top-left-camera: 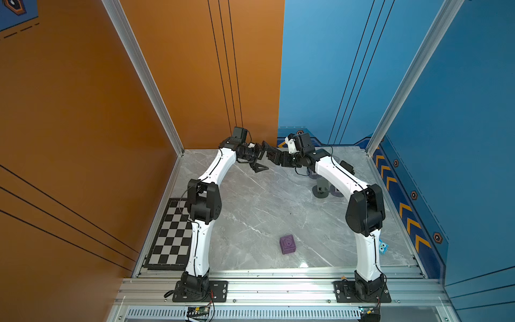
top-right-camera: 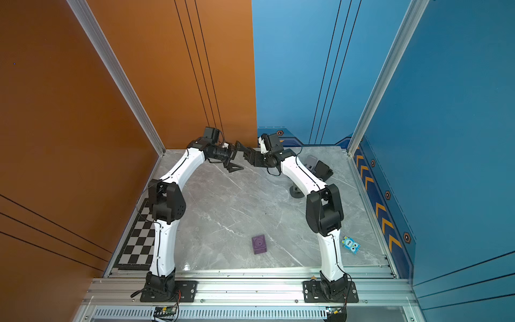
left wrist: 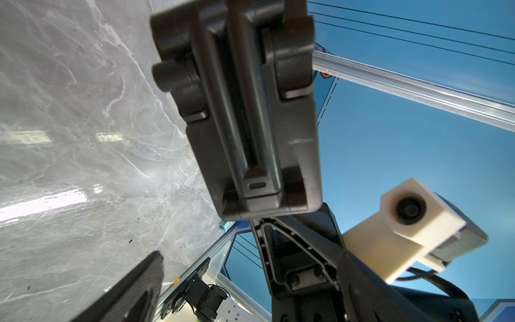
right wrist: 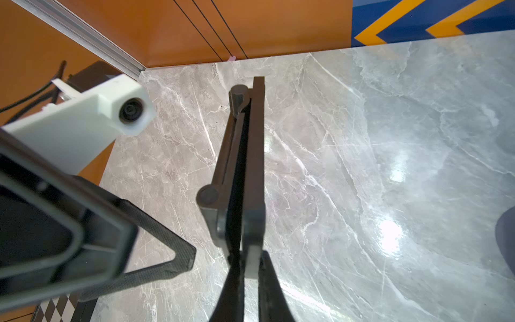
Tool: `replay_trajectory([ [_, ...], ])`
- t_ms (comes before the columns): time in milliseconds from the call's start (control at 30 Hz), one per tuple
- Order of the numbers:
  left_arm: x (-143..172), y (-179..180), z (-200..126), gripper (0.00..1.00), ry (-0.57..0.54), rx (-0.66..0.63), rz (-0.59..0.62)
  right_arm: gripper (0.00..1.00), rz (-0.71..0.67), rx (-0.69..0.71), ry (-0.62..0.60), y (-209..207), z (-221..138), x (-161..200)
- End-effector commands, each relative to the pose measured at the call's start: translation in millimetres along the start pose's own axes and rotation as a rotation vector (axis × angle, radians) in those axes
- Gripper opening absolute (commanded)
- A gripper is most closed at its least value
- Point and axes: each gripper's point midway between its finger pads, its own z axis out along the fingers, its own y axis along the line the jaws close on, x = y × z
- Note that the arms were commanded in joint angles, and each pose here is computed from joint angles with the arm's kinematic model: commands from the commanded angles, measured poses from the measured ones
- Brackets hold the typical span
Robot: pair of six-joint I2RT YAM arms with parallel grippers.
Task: Open the phone stand
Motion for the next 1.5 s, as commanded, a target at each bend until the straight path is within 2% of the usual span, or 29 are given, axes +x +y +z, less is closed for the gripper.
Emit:
replay_trajectory([
  [0,-7,3,5,0.98,-0.008,-0.01,-0.016,0.0,-0.03,-0.034,-0.026,14,-2,-11],
  [433,-15,6,19,1.0,-0.005,-0.012,-0.049,0.0,-0.063,-0.038,-0.017,20,-2,-8],
  [533,-15,3,22,0.95,-0.001,-0.009,-0.052,0.0,-0.067,-0.037,-0.015,20,-1,-7],
  [700,-15,-1,24,0.77,0.001,-0.002,-0.052,0.0,-0.075,-0.024,-0.013,17,1,-6],
  [833,-14,-1,24,0.73,0.007,0.002,-0.055,0.0,-0.078,-0.024,-0.011,18,3,-5],
  [967,-13,1,24,0.74,0.012,-0.001,-0.06,0.0,-0.08,-0.023,-0.015,18,2,-7],
  [1100,-12,4,25,0.85,0.016,-0.007,-0.068,0.0,-0.082,-0.021,-0.018,18,2,-8],
  [1467,-16,12,28,0.85,-0.001,-0.027,-0.097,0.0,-0.089,-0.027,-0.022,22,1,-9],
])
